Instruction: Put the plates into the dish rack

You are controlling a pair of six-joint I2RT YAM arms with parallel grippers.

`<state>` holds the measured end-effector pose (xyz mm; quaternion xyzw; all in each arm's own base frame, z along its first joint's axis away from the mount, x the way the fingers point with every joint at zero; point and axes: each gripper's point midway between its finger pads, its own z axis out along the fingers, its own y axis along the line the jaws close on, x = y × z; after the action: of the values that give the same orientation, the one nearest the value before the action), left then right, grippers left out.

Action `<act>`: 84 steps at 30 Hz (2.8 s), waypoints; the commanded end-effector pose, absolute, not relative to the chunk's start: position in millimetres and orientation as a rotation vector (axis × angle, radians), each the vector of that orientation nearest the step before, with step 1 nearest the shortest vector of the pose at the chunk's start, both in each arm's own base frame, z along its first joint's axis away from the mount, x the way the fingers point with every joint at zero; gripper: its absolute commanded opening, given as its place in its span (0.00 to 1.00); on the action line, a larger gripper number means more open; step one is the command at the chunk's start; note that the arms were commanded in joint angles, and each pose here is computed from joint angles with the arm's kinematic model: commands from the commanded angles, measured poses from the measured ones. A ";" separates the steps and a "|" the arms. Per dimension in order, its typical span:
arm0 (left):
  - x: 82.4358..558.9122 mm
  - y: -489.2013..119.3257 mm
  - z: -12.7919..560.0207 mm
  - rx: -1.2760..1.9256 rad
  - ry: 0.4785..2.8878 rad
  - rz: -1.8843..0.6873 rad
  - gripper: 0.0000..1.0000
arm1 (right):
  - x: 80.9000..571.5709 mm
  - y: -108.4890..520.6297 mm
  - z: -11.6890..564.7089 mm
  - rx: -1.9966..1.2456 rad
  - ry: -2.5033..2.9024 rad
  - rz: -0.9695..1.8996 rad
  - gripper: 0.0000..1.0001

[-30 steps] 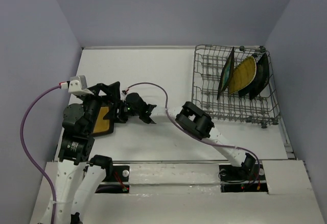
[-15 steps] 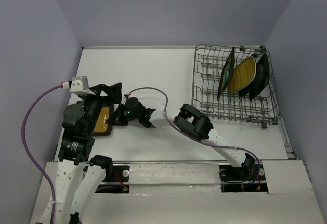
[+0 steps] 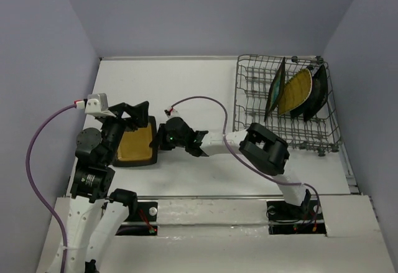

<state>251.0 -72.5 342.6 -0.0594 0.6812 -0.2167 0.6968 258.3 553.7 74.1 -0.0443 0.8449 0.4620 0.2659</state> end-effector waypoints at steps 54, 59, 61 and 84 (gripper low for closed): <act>243.6 -128.6 339.8 0.065 1.559 -0.651 0.99 | 447.9 100.6 250.7 0.518 1.437 -0.379 0.07; 244.9 -130.6 337.8 0.070 1.567 -0.652 0.99 | 451.8 96.3 237.3 0.514 1.463 -0.384 0.07; 245.7 -131.0 336.6 0.069 1.570 -0.652 0.99 | 453.0 91.7 234.8 0.516 1.467 -0.397 0.07; 246.5 -130.1 336.0 0.065 1.570 -0.651 0.99 | 455.5 97.4 193.0 0.507 1.532 -0.384 0.07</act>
<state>246.4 -129.0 322.9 0.0211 0.7114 -0.2834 0.6428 459.1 93.5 164.3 0.1582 0.7238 -0.2129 0.6370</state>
